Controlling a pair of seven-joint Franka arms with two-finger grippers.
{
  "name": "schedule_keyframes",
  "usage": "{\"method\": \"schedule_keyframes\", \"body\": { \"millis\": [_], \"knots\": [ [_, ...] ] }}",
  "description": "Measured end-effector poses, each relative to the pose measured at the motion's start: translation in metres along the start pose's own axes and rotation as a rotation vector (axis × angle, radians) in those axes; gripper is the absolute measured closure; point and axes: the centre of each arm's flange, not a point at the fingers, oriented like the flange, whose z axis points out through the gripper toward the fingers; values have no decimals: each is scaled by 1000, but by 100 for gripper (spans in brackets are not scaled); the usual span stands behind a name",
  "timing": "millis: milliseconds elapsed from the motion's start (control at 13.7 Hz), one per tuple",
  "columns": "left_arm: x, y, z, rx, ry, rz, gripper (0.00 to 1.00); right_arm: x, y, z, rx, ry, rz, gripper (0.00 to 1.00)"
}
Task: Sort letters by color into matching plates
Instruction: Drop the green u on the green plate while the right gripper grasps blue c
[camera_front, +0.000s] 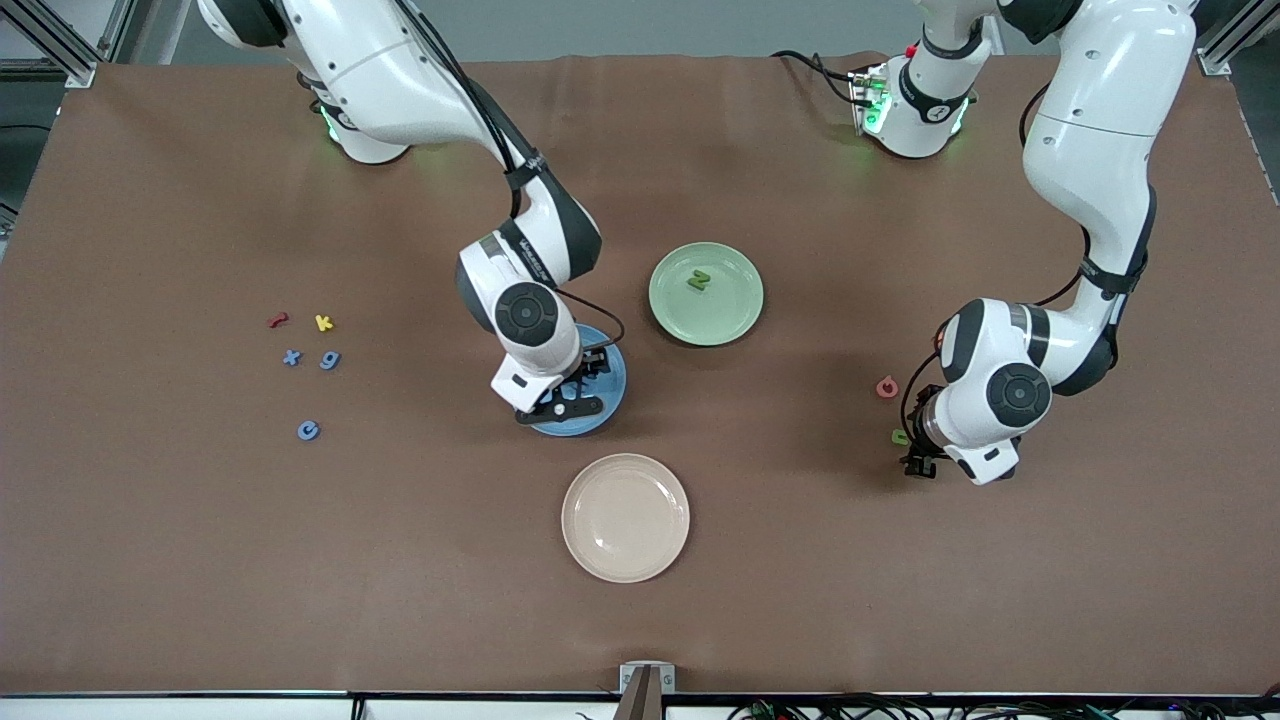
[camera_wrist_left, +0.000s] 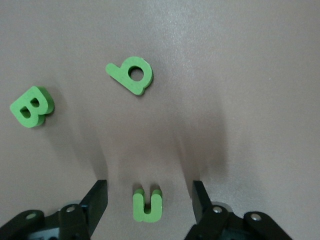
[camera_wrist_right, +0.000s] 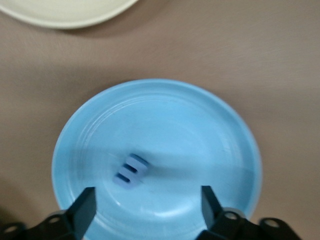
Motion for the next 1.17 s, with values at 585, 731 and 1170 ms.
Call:
{"method": "schedule_keyframes", "body": {
  "millis": [585,731,1170],
  "knots": [
    [-6,2,-3,-21,-2,12,74,18,185,-89,-34,11,119,0],
    [-13,4,-9,-30,-2,27,74,17,246,-83,-30,-13,112,0],
    [-128,0,-81,-55,-46,119,74,10,391,-44,-12,36,21,0]
  ]
}}
